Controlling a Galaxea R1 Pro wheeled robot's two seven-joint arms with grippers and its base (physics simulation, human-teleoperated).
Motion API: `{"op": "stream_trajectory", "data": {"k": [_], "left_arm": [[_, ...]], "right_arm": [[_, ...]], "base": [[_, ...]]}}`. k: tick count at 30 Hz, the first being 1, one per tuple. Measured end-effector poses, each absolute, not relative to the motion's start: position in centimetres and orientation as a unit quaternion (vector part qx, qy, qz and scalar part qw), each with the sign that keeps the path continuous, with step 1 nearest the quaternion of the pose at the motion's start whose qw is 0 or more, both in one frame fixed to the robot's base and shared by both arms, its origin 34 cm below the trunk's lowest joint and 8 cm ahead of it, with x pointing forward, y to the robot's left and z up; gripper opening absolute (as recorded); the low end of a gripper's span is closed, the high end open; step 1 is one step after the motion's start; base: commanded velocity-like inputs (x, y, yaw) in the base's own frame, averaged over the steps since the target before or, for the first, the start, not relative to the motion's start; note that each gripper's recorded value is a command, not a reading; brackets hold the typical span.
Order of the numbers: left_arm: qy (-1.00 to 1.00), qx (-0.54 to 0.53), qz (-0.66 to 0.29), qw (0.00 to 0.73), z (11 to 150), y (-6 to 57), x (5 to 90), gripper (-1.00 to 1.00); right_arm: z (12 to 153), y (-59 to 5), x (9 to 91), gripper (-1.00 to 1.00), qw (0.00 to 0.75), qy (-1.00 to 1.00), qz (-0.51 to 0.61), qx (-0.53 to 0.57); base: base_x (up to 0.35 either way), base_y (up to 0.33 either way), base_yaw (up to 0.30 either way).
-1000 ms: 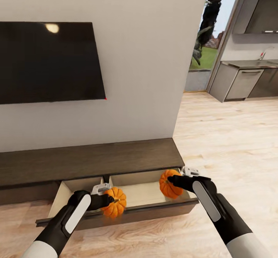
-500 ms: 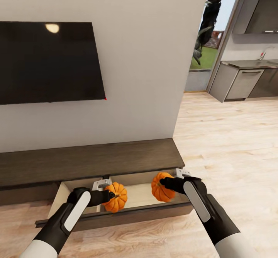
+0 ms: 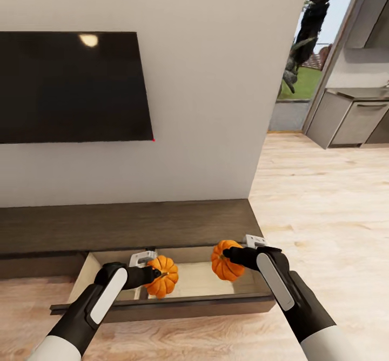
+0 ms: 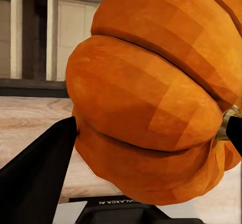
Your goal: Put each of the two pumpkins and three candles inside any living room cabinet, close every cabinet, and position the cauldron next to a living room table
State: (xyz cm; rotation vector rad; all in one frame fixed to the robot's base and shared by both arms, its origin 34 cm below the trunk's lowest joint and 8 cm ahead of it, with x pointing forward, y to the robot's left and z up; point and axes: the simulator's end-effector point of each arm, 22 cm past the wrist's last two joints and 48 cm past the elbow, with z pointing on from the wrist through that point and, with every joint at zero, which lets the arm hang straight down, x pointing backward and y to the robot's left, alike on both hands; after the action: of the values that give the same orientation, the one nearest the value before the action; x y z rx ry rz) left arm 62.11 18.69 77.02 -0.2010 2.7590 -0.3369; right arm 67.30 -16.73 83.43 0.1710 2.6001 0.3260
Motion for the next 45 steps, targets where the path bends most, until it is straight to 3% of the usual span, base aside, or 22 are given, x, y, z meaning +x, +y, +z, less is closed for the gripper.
{"op": "stream_trajectory", "data": {"k": [21, 45], "left_arm": [[0.974, -0.071, -0.116, 0.182, 77.4, 19.1, 62.4, -1.0], [0.968, -0.083, -0.114, 0.209, 75.9, 19.1, 63.9, -1.0]], "right_arm": [[83.7, -16.5, 67.4, -1.0, 0.257, 0.956, 0.126, 0.063], [81.0, -14.1, 67.1, -1.0, 0.259, 0.957, 0.124, 0.034]], "base": [[0.147, -0.019, -0.035], [0.007, 0.002, 0.0]]}}
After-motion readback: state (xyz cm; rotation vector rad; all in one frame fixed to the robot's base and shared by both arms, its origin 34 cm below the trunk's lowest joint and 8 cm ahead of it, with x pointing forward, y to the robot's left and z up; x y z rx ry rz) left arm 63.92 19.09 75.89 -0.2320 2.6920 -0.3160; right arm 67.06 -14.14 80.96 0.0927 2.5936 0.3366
